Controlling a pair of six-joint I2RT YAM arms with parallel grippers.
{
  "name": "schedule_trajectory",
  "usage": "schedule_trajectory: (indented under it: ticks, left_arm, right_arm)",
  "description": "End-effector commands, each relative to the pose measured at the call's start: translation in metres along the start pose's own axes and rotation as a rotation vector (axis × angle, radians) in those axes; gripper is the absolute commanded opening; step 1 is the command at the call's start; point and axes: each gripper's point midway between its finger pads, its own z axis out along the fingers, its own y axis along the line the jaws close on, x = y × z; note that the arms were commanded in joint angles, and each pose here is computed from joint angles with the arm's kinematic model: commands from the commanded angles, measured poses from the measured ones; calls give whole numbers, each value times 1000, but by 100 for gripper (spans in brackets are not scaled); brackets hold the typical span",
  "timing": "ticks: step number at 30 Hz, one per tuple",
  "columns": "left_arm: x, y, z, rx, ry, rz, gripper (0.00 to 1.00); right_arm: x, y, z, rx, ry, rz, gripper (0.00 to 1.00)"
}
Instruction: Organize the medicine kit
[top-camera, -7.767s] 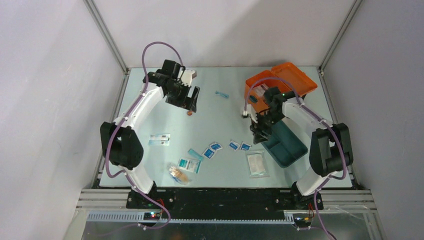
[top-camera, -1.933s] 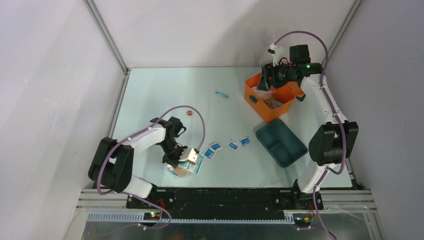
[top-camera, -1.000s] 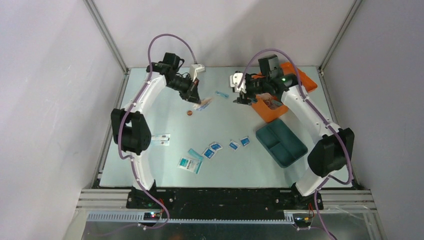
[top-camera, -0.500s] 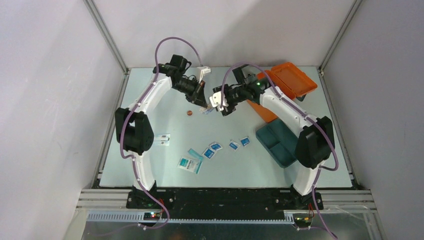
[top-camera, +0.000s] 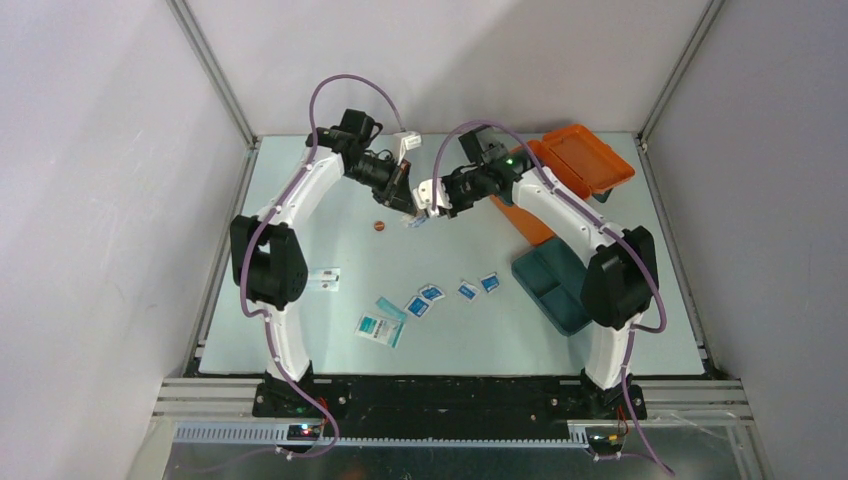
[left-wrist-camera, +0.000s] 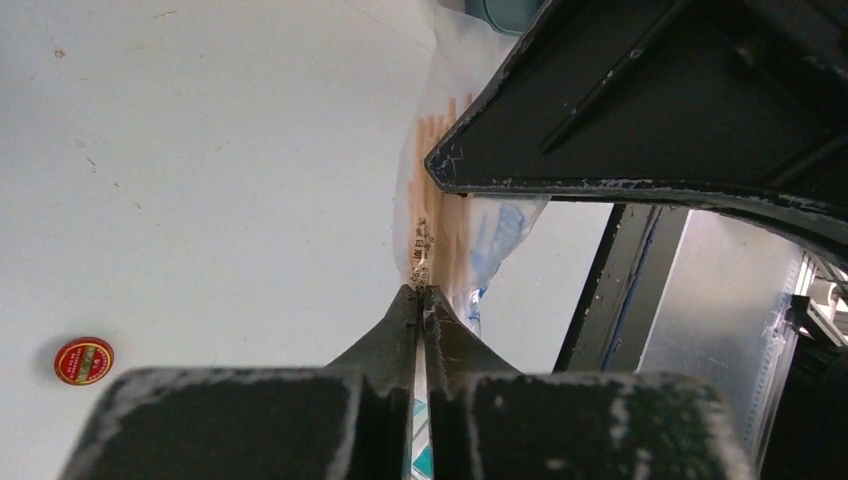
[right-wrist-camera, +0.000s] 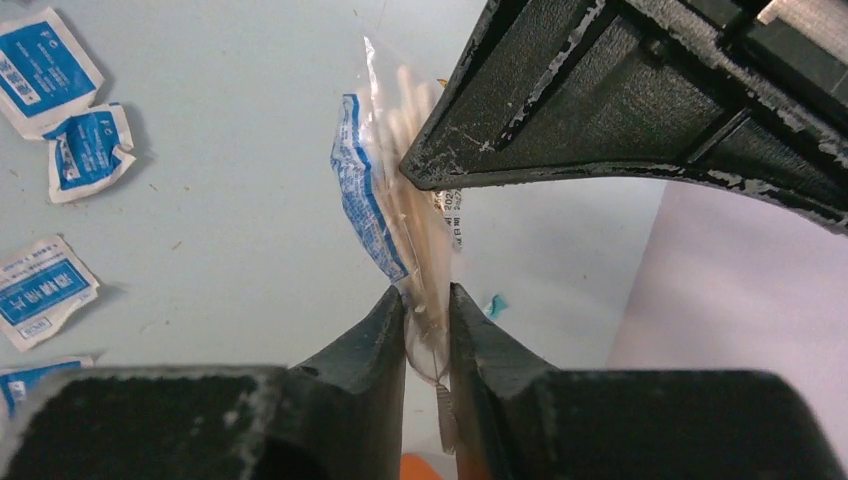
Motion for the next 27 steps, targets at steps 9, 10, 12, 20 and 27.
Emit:
schedule_trajectory:
  ticks: [9,10,12,20,27]
  left_arm:
    - [-31,1,-33,-40,-104,-16,70]
    - [-36,1,-40,-60,-119,-7,73]
    - [-44,4,-57,-113,-148,6,74]
    - [-24,7,-80,-182,-155,-45,76]
    - [-2,-15,-68,-70,-141,-106,81]
  right_arm:
    - [7,-2,-32,107,88,118,7]
    - [3,-3,-43,132,82,153,7]
    - [5,0,-63,172,73,254,7]
    - [53,10,-173,425,114,697,7]
    - [113,46,-221,529,119,1134,7]
